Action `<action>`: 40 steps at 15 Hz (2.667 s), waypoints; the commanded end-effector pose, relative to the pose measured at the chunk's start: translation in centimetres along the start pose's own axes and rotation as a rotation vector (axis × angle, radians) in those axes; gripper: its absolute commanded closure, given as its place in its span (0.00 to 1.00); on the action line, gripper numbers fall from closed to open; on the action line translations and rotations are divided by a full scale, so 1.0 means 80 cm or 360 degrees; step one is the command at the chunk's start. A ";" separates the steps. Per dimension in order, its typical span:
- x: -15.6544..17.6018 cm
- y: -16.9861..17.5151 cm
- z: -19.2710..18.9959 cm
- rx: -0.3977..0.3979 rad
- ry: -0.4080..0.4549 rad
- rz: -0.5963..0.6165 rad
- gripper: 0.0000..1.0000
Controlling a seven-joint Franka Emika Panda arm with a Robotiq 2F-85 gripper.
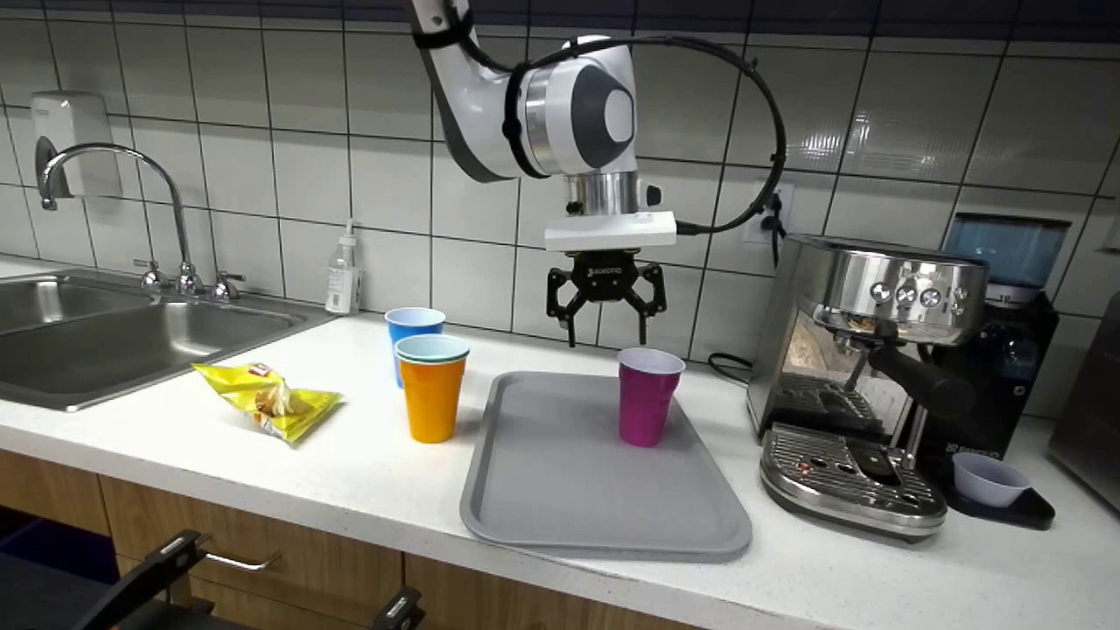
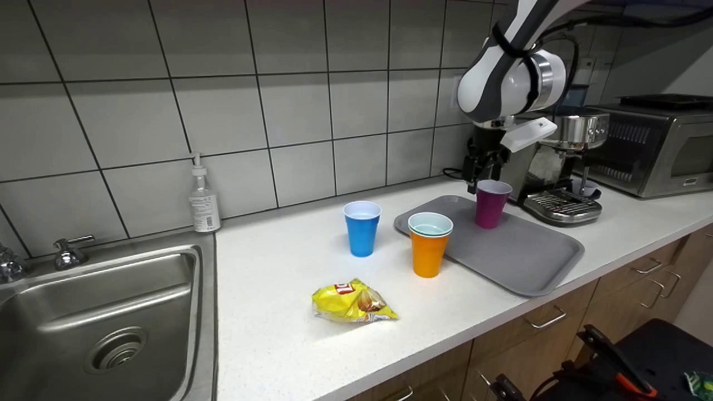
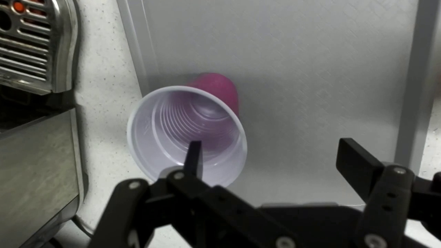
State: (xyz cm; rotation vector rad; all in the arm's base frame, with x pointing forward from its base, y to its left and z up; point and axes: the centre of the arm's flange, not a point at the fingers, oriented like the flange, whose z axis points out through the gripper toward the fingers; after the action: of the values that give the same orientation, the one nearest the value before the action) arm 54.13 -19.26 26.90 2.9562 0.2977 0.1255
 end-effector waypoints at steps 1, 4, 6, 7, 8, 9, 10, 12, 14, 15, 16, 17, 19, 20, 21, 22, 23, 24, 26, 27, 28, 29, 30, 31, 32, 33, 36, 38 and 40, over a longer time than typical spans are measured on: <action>0.021 0.017 0.015 -0.0018 -0.0010 0.0026 0.00; 0.026 0.020 0.026 -0.0011 -0.0021 0.0025 0.00; 0.028 0.021 0.033 -0.0009 -0.0031 0.0024 0.00; 0.028 0.020 0.038 -0.0008 -0.0040 0.0023 0.00; 0.027 0.020 0.042 -0.0007 -0.0048 0.0024 0.00; 0.027 0.020 0.046 -0.0010 -0.0054 0.0022 0.00; 0.027 0.020 0.049 -0.0007 -0.0059 0.0021 0.00; 0.027 0.020 0.053 -0.0004 -0.0066 0.0018 0.00; 0.027 0.020 0.056 -0.0001 -0.0069 0.0020 0.00; 0.027 0.020 0.056 0.0011 -0.0069 0.0017 0.00; 0.026 0.021 0.056 0.0023 -0.0070 0.0016 0.00; 0.026 0.021 0.055 0.0041 -0.0072 0.0020 0.00; 0.025 0.022 0.055 0.0054 -0.0067 0.0027 0.00; 0.025 0.022 0.055 0.0058 -0.0066 0.0030 0.00; 0.024 0.022 0.055 0.0059 -0.0066 0.0034 0.00; 0.023 0.023 0.056 0.0058 -0.0066 0.0038 0.00; 0.023 0.024 0.056 0.0058 -0.0067 0.0041 0.00; 0.022 0.024 0.057 0.0053 -0.0067 0.0043 0.25; 0.021 0.025 0.056 0.0052 -0.0065 0.0045 0.34; 0.021 0.025 0.056 0.0053 -0.0064 0.0046 0.44; 0.021 0.025 0.056 0.0053 -0.0062 0.0046 0.51; 0.021 0.024 0.057 0.0053 -0.0063 0.0046 0.60; 0.021 0.024 0.057 0.0053 -0.0063 0.0045 0.66; 0.021 0.023 0.057 0.0053 -0.0064 0.0041 0.75; 0.021 0.023 0.056 0.0051 -0.0061 0.0040 0.82; 0.021 0.023 0.056 0.0051 -0.0060 0.0041 0.90; 0.021 0.024 0.056 0.0048 -0.0061 0.0041 1.00; 0.020 0.025 0.057 0.0047 -0.0062 0.0041 1.00; 0.019 0.026 0.054 0.0044 -0.0063 0.0043 0.99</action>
State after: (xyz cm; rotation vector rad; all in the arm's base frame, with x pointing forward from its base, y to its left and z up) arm 56.06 -21.08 22.65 2.9785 0.2653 0.0692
